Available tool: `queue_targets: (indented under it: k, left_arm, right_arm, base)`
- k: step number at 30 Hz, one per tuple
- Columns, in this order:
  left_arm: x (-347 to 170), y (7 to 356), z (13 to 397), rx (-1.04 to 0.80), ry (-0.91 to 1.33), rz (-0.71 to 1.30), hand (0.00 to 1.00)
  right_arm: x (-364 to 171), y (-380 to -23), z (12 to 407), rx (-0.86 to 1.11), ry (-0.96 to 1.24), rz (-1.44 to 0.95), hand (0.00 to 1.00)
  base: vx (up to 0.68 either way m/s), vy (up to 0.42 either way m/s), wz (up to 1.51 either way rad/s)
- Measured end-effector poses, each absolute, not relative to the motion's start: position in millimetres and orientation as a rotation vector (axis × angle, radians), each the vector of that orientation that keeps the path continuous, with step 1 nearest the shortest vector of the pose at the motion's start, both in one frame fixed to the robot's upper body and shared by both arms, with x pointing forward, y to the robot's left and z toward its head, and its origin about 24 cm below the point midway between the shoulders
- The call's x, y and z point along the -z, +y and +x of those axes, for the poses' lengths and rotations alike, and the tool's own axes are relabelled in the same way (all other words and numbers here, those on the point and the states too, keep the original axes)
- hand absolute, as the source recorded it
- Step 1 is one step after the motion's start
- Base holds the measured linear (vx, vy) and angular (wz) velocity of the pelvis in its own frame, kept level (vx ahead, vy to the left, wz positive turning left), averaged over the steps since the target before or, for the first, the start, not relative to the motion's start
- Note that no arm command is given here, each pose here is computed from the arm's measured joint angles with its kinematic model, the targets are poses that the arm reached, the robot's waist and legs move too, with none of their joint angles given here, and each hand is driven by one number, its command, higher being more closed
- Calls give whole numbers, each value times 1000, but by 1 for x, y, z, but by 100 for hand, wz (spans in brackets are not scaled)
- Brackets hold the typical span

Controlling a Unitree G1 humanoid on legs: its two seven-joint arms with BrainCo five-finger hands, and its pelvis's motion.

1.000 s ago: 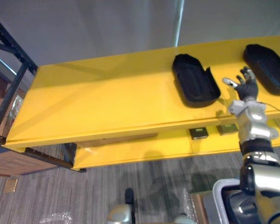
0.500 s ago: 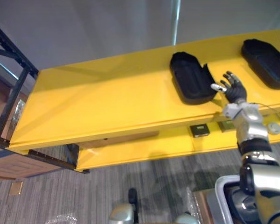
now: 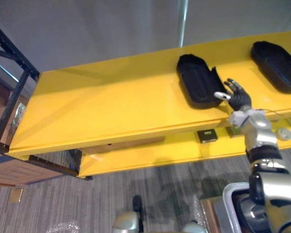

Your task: Walk over and take plastic housings, then place them on the shelf

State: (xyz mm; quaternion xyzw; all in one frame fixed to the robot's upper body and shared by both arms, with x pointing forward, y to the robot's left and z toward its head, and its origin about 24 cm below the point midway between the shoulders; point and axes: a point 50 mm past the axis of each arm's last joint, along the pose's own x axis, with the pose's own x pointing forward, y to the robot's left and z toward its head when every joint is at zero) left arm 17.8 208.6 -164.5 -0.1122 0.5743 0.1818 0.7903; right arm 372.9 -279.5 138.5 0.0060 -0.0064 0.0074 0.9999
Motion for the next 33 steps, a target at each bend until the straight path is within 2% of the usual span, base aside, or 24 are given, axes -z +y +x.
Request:
queue_targets:
  k: [33]
  left_arm:
    - [164, 210, 19, -388, 1242, -235, 0]
  right_arm:
    - [-126, -274, 368, -83, 24, -2, 0]
  base:
    - [0, 0, 0]
